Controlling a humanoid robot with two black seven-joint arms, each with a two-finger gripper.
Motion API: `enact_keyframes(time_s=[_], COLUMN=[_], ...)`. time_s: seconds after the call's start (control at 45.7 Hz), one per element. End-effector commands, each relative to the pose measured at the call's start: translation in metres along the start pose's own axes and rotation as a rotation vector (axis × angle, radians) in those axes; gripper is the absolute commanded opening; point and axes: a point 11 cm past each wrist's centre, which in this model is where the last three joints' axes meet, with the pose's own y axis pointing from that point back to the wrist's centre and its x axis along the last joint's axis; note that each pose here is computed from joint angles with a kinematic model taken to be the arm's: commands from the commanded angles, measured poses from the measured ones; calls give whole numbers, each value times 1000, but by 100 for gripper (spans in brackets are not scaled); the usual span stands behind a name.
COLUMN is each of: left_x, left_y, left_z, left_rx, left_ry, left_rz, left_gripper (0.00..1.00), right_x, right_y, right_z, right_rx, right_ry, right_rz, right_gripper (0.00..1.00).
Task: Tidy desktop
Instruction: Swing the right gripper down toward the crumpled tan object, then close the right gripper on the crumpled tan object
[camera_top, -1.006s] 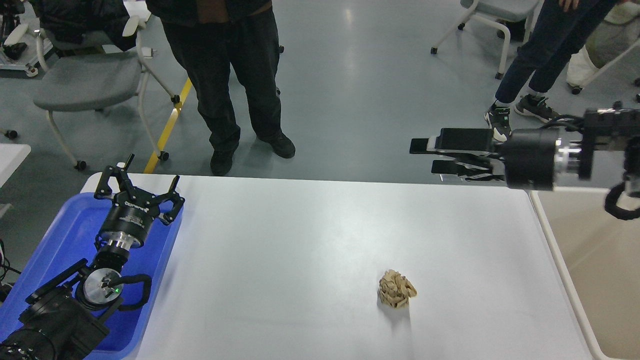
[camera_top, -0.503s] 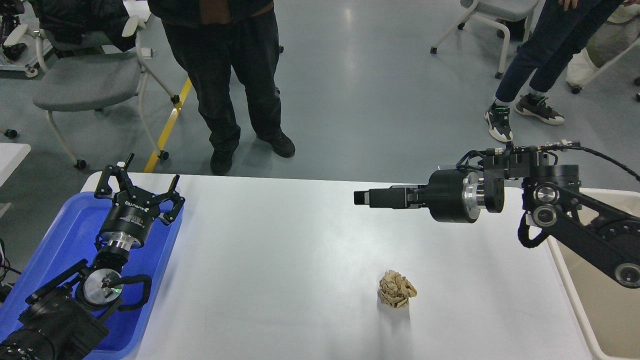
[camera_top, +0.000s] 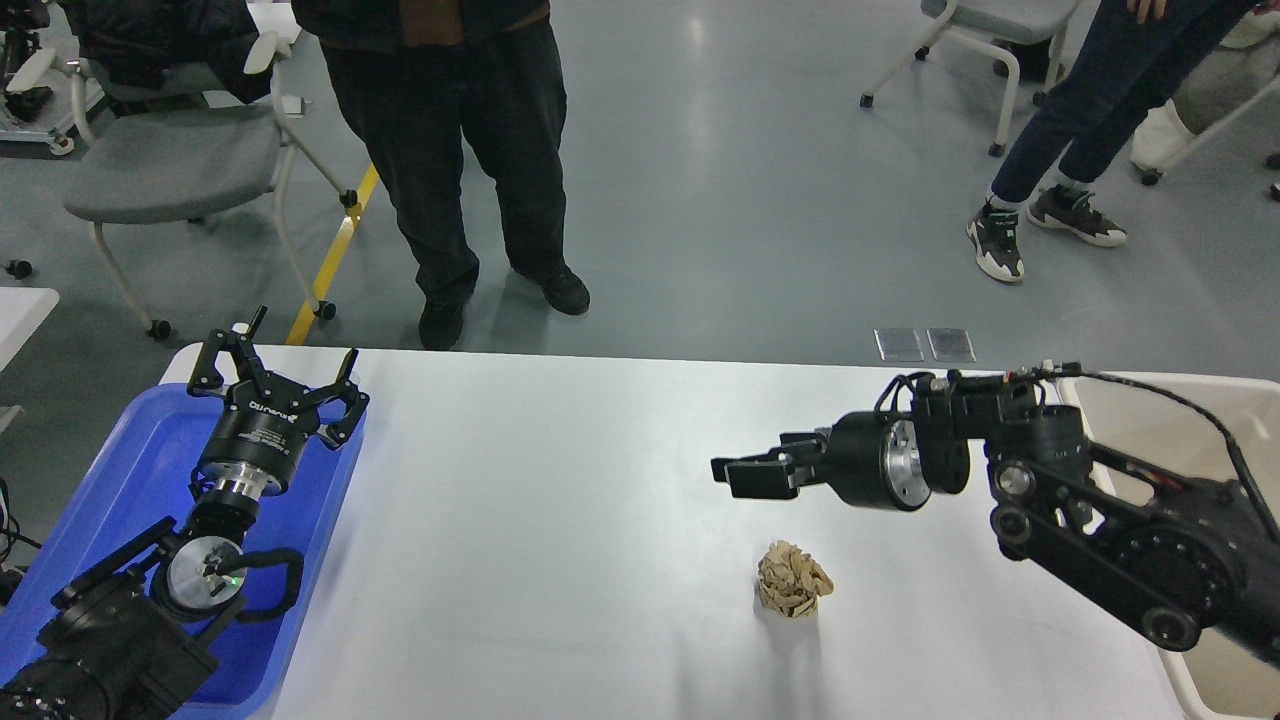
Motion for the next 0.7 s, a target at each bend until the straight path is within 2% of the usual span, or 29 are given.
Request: enact_keyframes(time_s=[0.0,0.306,0.678], left_x=[0,0,0], left_y=[0,0,0], left_z=[0,0,0], left_rx=[1,0,0], left_ry=[-1,0,0], left_rz=[-1,0,0], left_gripper=[100,100,100], right_x=[-43,-57,-79], right_y=[-21,-42,-45], right_z=[0,1,44], right_rx=[-26,-45,-181], right_ry=[7,-42,-19], right_rz=[-22,15,21], right_gripper=[100,100,100])
